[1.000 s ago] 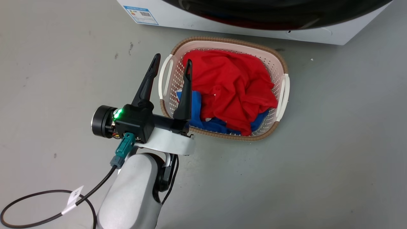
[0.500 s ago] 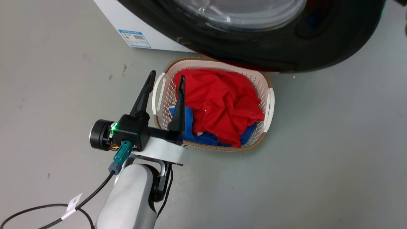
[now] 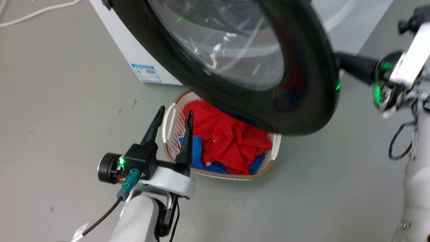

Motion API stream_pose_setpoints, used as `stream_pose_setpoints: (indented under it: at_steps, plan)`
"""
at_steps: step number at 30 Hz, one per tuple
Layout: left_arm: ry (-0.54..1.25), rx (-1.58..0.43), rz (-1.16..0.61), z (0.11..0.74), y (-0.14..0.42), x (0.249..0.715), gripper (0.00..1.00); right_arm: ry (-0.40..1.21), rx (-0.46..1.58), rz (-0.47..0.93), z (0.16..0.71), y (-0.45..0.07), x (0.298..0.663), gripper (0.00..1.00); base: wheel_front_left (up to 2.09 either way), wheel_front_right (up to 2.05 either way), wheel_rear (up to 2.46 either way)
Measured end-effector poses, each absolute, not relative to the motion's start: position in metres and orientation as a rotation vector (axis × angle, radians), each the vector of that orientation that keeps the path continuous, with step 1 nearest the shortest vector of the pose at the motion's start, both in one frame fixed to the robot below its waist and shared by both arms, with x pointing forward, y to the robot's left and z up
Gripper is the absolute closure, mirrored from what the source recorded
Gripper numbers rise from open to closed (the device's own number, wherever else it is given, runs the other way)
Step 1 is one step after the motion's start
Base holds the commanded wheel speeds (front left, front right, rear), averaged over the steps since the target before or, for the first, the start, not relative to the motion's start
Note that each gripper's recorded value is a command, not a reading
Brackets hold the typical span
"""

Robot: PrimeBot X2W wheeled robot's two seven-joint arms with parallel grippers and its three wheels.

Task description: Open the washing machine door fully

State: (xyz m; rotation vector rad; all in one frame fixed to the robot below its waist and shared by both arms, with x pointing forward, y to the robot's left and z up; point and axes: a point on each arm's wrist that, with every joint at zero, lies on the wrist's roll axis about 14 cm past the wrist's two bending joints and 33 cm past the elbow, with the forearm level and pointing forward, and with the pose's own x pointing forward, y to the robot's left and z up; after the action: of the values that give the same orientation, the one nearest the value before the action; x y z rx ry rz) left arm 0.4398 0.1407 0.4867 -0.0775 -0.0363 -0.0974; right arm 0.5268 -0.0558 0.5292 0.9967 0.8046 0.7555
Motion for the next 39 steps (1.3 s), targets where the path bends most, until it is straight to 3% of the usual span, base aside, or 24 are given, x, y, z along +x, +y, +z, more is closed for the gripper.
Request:
stream_pose_setpoints:
  at_steps: [13, 22, 28, 39]
  plan:
    - [-0.022, -0.089, -0.074, 0.489, 0.152, 0.406, 0.00, 0.825, 1.080, 0.852, 0.524, -0.025, 0.455, 1.00, 0.00, 0.00, 0.00]
    - [-0.038, -0.084, -0.077, 0.495, 0.153, 0.398, 0.00, 0.831, 1.113, 0.870, 0.520, -0.006, 0.433, 1.00, 0.00, 0.00, 0.00]
    - [-0.039, -0.082, -0.088, 0.495, 0.150, 0.395, 0.00, 0.747, 1.143, 0.796, 0.521, -0.018, 0.434, 1.00, 0.00, 0.00, 0.00]
    - [-0.052, -0.090, -0.117, 0.500, 0.140, 0.397, 0.00, 0.313, 1.173, 0.422, 0.540, -0.113, 0.454, 1.00, 0.00, 0.00, 0.00]
